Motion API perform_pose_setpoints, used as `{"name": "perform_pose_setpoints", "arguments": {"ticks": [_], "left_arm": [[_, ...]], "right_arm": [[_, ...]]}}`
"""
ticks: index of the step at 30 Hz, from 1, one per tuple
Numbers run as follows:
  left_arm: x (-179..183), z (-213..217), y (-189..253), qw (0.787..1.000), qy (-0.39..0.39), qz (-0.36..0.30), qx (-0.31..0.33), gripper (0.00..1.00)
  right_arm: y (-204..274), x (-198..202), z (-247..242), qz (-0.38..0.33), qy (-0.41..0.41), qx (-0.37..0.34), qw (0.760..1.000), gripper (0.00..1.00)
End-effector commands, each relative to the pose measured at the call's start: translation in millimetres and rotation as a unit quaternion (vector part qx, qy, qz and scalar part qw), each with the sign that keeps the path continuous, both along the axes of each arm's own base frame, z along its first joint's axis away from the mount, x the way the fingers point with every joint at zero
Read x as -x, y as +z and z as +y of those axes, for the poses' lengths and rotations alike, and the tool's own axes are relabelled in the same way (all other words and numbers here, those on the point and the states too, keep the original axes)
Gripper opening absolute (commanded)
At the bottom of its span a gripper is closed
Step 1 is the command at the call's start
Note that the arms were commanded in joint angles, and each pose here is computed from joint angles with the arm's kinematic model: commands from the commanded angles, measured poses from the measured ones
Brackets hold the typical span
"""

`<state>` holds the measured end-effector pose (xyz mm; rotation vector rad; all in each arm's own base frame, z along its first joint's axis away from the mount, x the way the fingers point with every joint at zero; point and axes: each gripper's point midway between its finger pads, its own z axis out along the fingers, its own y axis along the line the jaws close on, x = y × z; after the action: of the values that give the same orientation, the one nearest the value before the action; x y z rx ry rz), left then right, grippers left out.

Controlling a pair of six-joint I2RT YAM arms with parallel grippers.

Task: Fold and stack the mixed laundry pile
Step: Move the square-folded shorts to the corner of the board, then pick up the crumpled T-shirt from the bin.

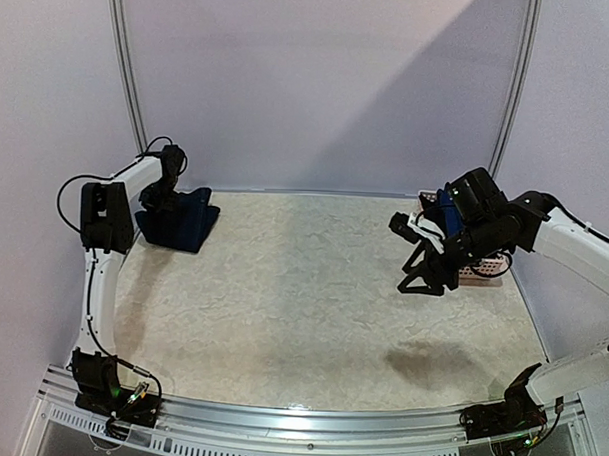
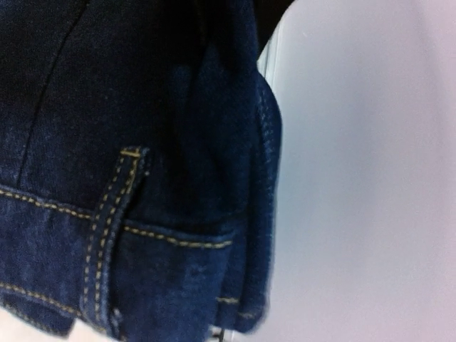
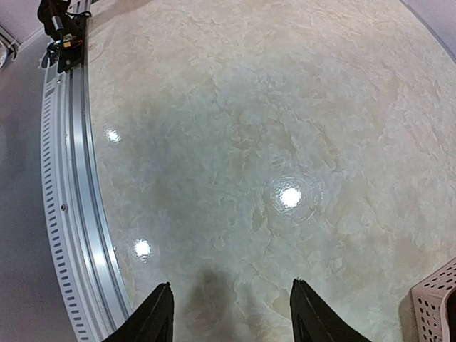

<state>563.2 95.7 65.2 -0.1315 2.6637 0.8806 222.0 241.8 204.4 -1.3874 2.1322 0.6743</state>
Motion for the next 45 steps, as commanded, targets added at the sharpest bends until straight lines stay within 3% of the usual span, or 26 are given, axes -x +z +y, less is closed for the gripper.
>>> {"name": "perform_pose_setpoints", "arguments": {"ticks": [1,4,9,12,18,22,25,26,28,29,32,37,39,45], "left_arm": [[-17.1,13.3,22.0,0.999,0.014,-0.038,-0.022,0.3],[-7.0,18.4,56.1,0.997,0.04,-0.065,-0.032,0.41],[3.7,-12.4,144.5,0.987,0.031,-0.161,0.005,0.47],[15.4,-66.2,188.4,0.977,-0.016,-0.209,0.042,0.48],[68.9,-209.2,235.9,0.946,-0.172,-0.248,0.114,0.52],[115.9,-272.6,225.8,0.925,-0.257,-0.234,0.155,0.52],[150.4,-300.6,219.1,0.9,-0.31,-0.258,0.167,0.56],[159.4,-306.5,217.5,0.889,-0.325,-0.272,0.176,0.62],[170.5,-312.7,212.7,0.868,-0.336,-0.301,0.205,0.97],[174.7,-316.1,208.6,0.86,-0.341,-0.307,0.223,0.99],[180.3,-320.7,191.6,0.851,-0.345,-0.308,0.247,1.0],[174.7,-318.7,158.4,0.877,-0.307,-0.26,0.263,1.0],[176.0,-330.9,149.1,0.87,-0.322,-0.233,0.292,0.99],[182.8,-359.9,140.0,0.841,-0.371,-0.197,0.34,0.82]], "right_arm": [[-1.8,-10.4,-14.8,0.0,-0.03,0.007,1.0,0.56],[10.7,-26.1,-32.5,-0.012,-0.069,-0.005,0.998,0.57],[36.2,-61.9,-67.0,-0.057,-0.161,-0.025,0.985,0.6],[46.1,-86.2,-93.6,-0.088,-0.233,-0.027,0.968,0.6],[56.7,-130.3,-159.8,-0.125,-0.377,-0.028,0.917,0.73],[41.2,-155.1,-192.6,-0.108,-0.434,-0.028,0.894,0.74],[23.6,-169.3,-212.8,-0.089,-0.461,-0.024,0.882,0.73],[12.5,-173.4,-215.0,-0.075,-0.464,-0.02,0.882,0.73],[0.3,-178.4,-214.1,-0.057,-0.462,-0.019,0.885,0.73],[-6.5,-182.2,-212.6,-0.047,-0.458,-0.018,0.887,0.72],[-7.8,-196.9,-211.5,-0.042,-0.458,-0.022,0.888,0.72],[-14.3,-237.8,-207.8,-0.025,-0.455,-0.037,0.889,0.69],[-20.5,-250.3,-200.2,-0.007,-0.443,-0.052,0.895,0.67],[-51.6,-289.0,-195.9,0.035,-0.439,-0.055,0.896,0.64]]}}
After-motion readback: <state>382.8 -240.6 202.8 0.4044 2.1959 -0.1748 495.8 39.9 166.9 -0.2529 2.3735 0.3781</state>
